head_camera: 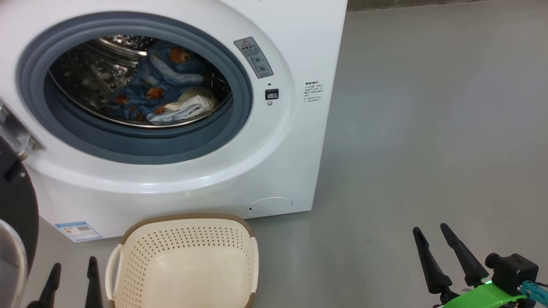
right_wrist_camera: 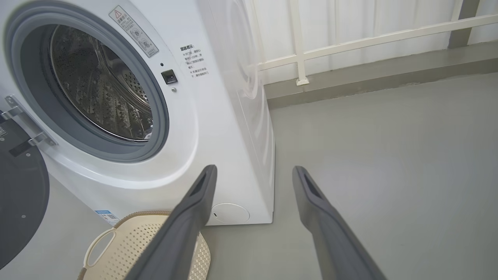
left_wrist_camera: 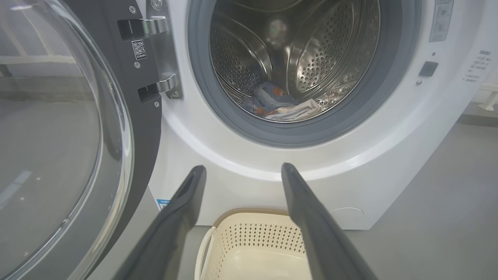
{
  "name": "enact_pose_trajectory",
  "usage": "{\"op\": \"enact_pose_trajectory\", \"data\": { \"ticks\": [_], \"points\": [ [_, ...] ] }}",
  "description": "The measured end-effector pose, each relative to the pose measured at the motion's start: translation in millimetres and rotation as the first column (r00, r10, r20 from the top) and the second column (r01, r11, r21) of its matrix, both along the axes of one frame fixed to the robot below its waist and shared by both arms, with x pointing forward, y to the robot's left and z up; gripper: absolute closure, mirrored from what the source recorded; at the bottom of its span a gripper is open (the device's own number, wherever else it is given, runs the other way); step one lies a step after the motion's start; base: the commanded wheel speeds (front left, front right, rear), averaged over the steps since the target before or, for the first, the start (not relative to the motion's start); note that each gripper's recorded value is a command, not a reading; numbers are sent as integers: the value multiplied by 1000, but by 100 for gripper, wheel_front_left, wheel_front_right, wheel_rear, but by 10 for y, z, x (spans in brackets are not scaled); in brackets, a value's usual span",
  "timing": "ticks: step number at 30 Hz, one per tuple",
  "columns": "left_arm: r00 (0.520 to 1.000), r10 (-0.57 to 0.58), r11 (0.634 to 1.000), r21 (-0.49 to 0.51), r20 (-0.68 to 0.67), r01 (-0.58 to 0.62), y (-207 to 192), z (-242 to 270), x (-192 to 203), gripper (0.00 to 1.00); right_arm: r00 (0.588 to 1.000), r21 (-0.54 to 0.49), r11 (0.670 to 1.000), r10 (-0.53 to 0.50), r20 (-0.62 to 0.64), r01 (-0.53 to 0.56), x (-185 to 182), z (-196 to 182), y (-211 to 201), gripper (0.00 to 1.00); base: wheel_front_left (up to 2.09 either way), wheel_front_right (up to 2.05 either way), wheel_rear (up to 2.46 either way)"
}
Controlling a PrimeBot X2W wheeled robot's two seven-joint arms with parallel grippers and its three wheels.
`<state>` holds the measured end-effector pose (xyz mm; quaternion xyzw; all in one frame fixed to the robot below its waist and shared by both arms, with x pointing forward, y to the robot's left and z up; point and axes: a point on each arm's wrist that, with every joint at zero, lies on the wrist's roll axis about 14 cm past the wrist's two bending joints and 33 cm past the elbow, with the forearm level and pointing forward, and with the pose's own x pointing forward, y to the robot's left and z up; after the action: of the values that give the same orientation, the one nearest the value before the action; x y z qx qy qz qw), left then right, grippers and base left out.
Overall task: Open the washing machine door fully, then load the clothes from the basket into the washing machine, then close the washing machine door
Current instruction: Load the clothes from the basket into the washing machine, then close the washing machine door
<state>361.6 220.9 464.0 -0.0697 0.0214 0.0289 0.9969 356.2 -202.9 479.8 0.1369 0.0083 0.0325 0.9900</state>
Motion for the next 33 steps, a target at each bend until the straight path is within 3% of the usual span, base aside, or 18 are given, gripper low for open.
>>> {"op": "enact_pose_trajectory", "data": {
  "ticks": [14, 33],
  "points": [
    [1000, -4, 1000, -4, 5, 4, -27, 11, 25, 0, 1000, 0, 1000, -5, 2, 5, -2, 5, -15, 0, -13, 13, 0],
    [1000, -7, 1000, -12, 6, 7, -42, 11, 32, 0, 1000, 2, 1000, 0, -6, 0, 34, -22, 5, 0, -122, 122, 0]
  ]
}}
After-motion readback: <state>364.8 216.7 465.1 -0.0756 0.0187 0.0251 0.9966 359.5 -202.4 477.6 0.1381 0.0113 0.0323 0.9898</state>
